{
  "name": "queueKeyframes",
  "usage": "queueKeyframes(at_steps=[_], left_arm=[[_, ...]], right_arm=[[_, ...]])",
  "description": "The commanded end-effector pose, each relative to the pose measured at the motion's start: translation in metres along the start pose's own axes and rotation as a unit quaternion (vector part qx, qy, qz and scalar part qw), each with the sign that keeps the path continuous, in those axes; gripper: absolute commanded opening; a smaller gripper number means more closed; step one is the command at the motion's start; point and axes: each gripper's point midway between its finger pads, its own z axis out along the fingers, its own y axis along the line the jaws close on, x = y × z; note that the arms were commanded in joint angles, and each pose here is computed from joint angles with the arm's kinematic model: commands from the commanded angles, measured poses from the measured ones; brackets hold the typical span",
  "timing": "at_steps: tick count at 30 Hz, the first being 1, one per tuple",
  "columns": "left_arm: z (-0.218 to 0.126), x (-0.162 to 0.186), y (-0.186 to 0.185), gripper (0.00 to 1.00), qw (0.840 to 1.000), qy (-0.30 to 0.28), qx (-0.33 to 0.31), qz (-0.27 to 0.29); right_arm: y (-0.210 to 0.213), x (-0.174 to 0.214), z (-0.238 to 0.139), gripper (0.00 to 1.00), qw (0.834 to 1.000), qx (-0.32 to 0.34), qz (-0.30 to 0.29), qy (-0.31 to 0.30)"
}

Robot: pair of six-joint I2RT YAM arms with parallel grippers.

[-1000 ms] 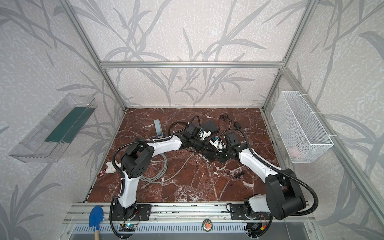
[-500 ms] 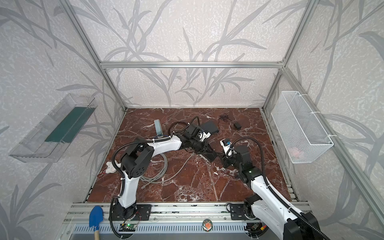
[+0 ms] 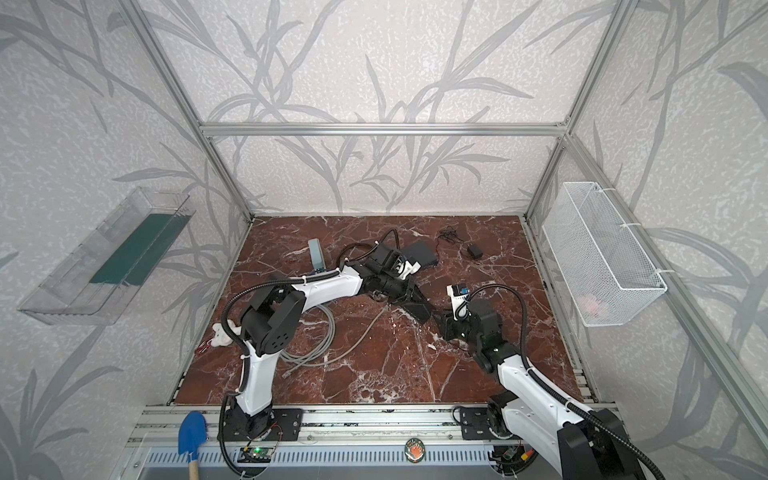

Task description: Insert the plug into the switch port

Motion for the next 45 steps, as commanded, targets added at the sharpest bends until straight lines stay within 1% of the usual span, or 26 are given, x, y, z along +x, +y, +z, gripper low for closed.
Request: queueKeyframes(at_steps=[1, 4, 11, 14, 19, 22, 24, 25, 35, 39, 42, 45], left_arm=[[-0.007, 0.001, -0.01, 0.1, 1.0, 0.009, 0.006, 0.011], [-0.006, 0.002, -0.008, 0.1, 1.0, 0.014, 0.005, 0.01], [-0.005, -0.002, -0.012, 0.1, 1.0, 0.014, 0.007, 0.011], [-0.005, -0.002, -0.011, 0.1, 1.0, 0.015, 0.006, 0.01], [-0.004, -0.003, -0.01, 0.1, 1.0, 0.015, 0.007, 0.008], [-0.002, -0.003, -0.009, 0.1, 1.0, 0.017, 0.008, 0.006], [0.0, -0.003, -0.009, 0.1, 1.0, 0.019, 0.009, 0.005], [0.0, -0.004, -0.008, 0.1, 1.0, 0.018, 0.009, 0.005], [0.004, -0.005, -0.004, 0.1, 1.0, 0.018, 0.009, -0.001], [0.005, -0.007, -0.004, 0.1, 1.0, 0.015, 0.009, -0.001], [0.005, -0.008, -0.005, 0.1, 1.0, 0.013, 0.01, -0.001], [0.004, -0.01, -0.006, 0.1, 1.0, 0.011, 0.01, -0.001]], right_arm=[[0.005, -0.006, 0.0, 0.41, 0.999, -0.016, 0.011, -0.031], [0.006, -0.003, 0.003, 0.41, 0.999, -0.026, 0.006, -0.035], [0.014, -0.008, 0.021, 0.4, 0.999, -0.046, -0.015, -0.005], [0.018, -0.01, 0.032, 0.38, 0.998, -0.057, -0.02, 0.009], [0.023, -0.014, 0.038, 0.36, 0.997, -0.067, -0.026, 0.01], [0.024, -0.017, 0.039, 0.32, 0.997, -0.068, -0.03, 0.011], [0.025, -0.018, 0.039, 0.26, 0.997, -0.069, -0.034, 0.009], [0.025, -0.018, 0.039, 0.24, 0.997, -0.069, -0.035, 0.011], [0.032, -0.027, 0.04, 0.2, 0.995, -0.083, -0.052, 0.007], [0.033, -0.033, 0.041, 0.15, 0.995, -0.085, -0.056, 0.001], [0.034, -0.03, 0.044, 0.15, 0.994, -0.088, -0.059, 0.013], [0.032, -0.025, 0.046, 0.18, 0.994, -0.086, -0.058, 0.023]])
